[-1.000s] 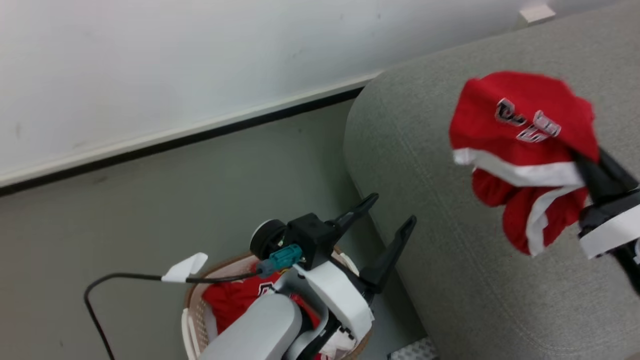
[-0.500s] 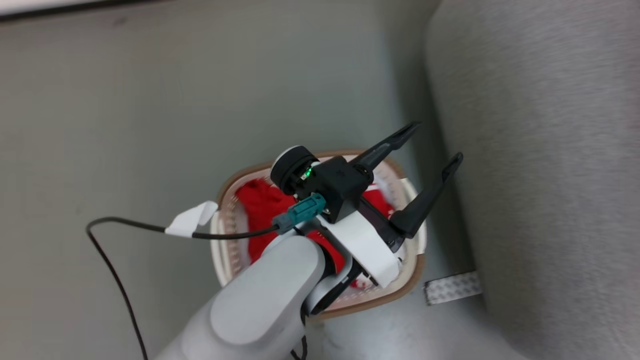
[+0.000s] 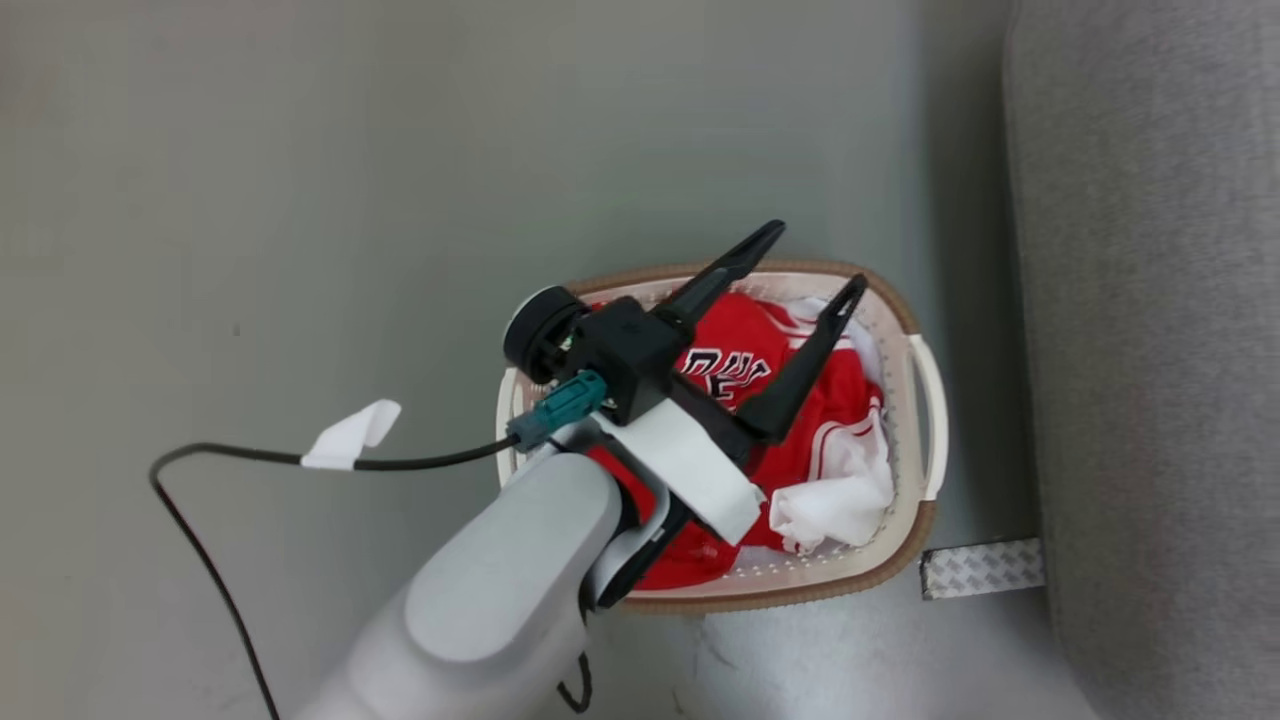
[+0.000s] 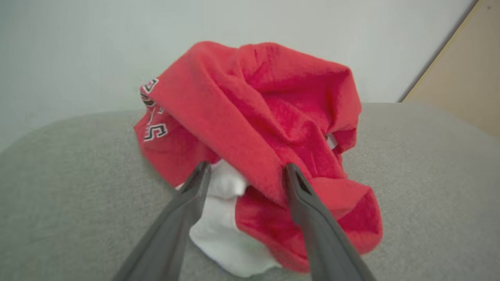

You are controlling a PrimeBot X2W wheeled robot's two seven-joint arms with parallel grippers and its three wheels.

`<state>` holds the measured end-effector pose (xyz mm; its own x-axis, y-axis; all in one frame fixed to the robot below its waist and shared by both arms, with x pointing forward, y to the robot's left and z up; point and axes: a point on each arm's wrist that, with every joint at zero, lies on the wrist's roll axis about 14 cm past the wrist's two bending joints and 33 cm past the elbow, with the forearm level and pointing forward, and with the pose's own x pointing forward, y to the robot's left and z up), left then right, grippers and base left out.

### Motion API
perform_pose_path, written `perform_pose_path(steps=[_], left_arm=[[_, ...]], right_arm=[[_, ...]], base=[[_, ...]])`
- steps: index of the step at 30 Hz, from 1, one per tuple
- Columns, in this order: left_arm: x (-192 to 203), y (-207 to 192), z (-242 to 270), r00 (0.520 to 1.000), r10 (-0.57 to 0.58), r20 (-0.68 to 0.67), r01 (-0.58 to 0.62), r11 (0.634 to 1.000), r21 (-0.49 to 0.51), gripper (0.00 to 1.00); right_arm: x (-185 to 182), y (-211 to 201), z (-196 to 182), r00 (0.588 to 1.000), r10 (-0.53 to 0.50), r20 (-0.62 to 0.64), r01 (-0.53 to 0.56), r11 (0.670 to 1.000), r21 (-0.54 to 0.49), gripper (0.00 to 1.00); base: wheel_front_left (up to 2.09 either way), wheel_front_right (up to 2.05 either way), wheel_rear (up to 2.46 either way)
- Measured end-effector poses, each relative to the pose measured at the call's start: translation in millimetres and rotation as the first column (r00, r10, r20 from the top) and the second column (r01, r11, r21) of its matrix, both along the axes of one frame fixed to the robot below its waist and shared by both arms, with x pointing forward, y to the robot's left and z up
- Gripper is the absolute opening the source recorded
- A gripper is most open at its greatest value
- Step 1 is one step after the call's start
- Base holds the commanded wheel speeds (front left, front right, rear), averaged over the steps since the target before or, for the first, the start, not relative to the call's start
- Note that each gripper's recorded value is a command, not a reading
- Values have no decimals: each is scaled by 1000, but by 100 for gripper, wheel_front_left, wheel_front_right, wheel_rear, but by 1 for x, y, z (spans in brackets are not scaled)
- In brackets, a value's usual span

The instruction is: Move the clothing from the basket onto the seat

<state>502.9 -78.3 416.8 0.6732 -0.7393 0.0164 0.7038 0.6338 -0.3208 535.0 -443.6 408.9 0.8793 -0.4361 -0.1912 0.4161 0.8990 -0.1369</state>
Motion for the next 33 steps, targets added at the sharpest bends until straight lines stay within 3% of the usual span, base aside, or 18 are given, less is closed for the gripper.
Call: perform_pose_path(steps=[8, 16, 25, 33], left_arm=[[-8, 15, 23, 998, 55, 26, -55, 998, 10, 100], [-21, 55, 59, 976, 208, 68, -209, 978, 13, 100], [-55, 136, 86, 889, 441, 120, -448, 894, 32, 100], [-96, 196, 97, 789, 591, 171, -606, 794, 52, 100]], right_arm=[[-41, 36, 40, 992, 94, 88, -90, 995, -52, 100], [-77, 79, 98, 952, 173, 252, -161, 985, -69, 100], [-108, 159, 124, 881, 318, 351, -329, 944, -29, 100], [-142, 222, 114, 841, 407, 356, -444, 896, 26, 100]], base=[[0, 0, 0], [0, 0, 0], [0, 0, 0], [0, 0, 0]])
